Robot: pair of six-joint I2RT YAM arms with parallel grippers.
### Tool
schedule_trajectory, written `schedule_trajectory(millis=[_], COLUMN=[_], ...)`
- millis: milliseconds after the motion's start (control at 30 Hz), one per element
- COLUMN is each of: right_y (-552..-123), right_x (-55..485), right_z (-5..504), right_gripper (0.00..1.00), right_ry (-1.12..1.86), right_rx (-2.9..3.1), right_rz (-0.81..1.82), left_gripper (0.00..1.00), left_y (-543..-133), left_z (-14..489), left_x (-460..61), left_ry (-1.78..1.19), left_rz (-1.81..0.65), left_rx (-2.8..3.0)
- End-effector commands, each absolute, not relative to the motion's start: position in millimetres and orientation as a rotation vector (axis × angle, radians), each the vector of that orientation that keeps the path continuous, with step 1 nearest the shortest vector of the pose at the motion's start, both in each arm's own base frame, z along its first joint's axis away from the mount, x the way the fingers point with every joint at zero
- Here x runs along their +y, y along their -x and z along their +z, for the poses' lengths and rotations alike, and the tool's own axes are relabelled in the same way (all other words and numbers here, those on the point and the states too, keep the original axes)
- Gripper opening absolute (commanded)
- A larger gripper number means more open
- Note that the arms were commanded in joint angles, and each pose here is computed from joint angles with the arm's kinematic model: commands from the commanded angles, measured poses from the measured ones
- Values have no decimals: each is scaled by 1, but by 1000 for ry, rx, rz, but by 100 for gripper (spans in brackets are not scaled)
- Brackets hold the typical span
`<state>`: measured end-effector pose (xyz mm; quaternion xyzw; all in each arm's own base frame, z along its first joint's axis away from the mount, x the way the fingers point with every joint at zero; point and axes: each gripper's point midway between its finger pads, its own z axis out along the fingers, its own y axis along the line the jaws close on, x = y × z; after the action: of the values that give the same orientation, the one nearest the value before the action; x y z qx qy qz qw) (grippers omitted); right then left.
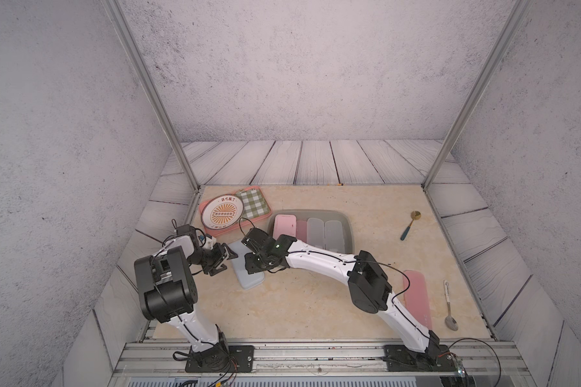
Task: Put the pencil case into the storage box
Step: Pick up the pencil case from the center of the board.
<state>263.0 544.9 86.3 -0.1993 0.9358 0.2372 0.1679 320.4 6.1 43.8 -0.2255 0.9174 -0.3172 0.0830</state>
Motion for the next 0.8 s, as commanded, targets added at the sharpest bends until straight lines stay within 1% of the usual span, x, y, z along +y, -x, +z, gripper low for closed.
schedule_trajectory(millis=[0, 67, 167, 333, 367, 467, 600, 733, 767], right_y=[-268, -274, -280, -283, -281, -280, -269, -262, -259], right_x=[531, 534, 533, 538, 539, 537, 548, 555, 557], right_z=[48, 47, 38, 28, 25, 14, 5, -4, -5], right_gripper=[50, 49, 50, 54, 56, 65, 70, 71, 68], right_ry=[602, 594, 579, 570, 571, 562, 597, 569, 561], right_rx=[2714, 2699, 2720, 2743, 2750, 2781, 2814, 2854, 2863], right_rz=[502, 507, 497, 558, 568, 560, 664, 785, 825], left_gripper=[64, 60, 58, 60, 62, 66, 68, 69, 70], left_y=[-325, -323, -314, -297, -295, -293, -291, -290, -290], left_z=[42, 40, 32, 25, 24, 17, 8, 2, 2], left_x=[4, 2, -2, -9, -9, -9, -11, -7, -6], left_ry=[658, 667, 694, 706, 714, 756, 810, 839, 841], left_rz=[-999, -1027, -1054, -1095, -1098, -1108, -1170, -1178, -1178], left_rx=[2699, 2700, 2731, 2764, 2766, 2771, 2762, 2763, 2757])
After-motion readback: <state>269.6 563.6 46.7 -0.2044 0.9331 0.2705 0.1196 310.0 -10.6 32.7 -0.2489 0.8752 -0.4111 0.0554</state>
